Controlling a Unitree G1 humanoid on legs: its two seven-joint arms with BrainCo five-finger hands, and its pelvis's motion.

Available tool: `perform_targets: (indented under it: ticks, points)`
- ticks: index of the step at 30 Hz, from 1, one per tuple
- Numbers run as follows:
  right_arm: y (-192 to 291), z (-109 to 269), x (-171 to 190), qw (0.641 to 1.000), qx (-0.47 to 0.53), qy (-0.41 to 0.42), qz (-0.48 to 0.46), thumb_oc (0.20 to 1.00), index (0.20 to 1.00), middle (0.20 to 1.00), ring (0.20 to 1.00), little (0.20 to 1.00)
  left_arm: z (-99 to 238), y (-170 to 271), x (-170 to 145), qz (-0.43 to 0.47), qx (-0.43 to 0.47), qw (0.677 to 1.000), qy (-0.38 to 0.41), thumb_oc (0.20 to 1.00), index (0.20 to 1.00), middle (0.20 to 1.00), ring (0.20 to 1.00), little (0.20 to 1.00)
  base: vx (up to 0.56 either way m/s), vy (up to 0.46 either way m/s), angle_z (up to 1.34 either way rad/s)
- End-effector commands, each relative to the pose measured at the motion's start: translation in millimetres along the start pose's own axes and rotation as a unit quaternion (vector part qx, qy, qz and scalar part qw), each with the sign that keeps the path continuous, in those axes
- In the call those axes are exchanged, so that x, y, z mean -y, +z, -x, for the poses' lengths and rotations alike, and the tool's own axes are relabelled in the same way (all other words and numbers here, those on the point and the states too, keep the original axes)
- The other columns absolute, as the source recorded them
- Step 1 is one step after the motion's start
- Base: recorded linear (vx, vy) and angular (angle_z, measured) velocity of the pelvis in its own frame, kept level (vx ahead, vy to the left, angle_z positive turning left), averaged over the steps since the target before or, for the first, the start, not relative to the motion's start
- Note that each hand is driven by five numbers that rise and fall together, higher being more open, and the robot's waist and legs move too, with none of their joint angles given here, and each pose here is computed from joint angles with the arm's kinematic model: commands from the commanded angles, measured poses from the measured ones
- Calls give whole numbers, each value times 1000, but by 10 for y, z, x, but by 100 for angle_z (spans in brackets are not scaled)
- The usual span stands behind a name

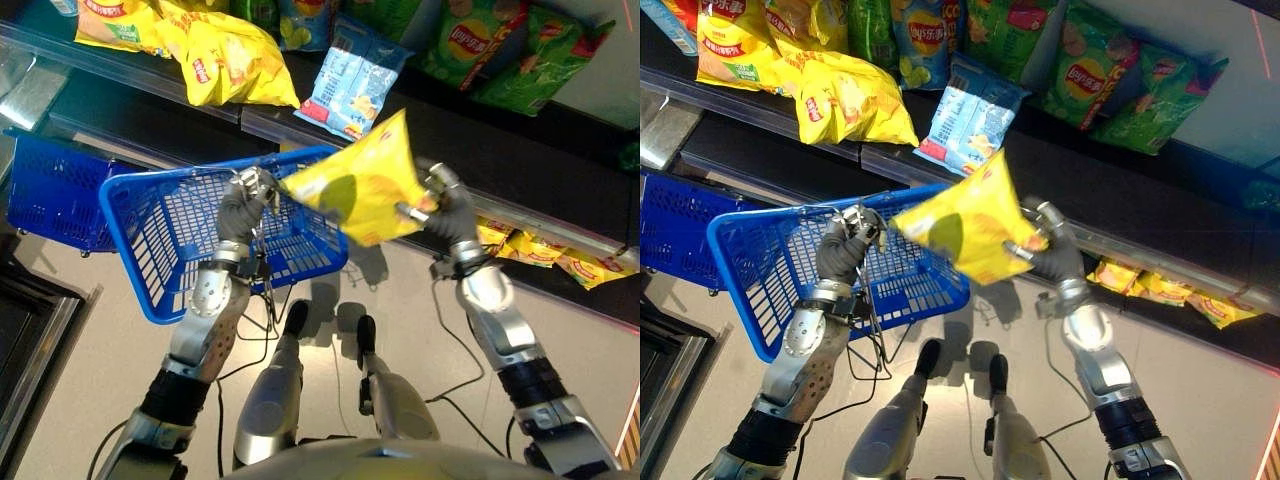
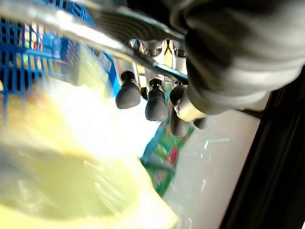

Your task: Pick up the snacks into the basket

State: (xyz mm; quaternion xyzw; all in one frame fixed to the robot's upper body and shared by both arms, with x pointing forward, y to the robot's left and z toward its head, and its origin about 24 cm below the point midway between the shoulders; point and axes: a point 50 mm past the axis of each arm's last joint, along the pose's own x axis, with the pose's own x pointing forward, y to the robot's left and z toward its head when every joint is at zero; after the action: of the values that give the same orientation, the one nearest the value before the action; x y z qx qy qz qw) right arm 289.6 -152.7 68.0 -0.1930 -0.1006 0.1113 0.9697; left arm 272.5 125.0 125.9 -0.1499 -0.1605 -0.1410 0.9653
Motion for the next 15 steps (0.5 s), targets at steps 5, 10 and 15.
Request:
perform_targets:
  ticks: [5, 10, 15]
  points:
    - [165, -338, -243, 990, 48, 55, 121, 200, 200, 200, 200, 200, -396, 643, 716, 82, 163, 971, -153, 200, 200, 200, 200, 200, -99, -17, 12]
    - [189, -589, -512, 972, 48, 103, 205, 200, 200, 200, 200, 200, -462, 608, 1136, 145, 141, 956, -213, 200, 200, 200, 200, 200, -65, -9, 8]
    - [110, -768, -611, 953, 18, 116, 280, 200, 200, 200, 200, 200, -436, 628, 1479, 184, 126, 935, -275, 200, 200, 200, 200, 200, -46, -17, 6]
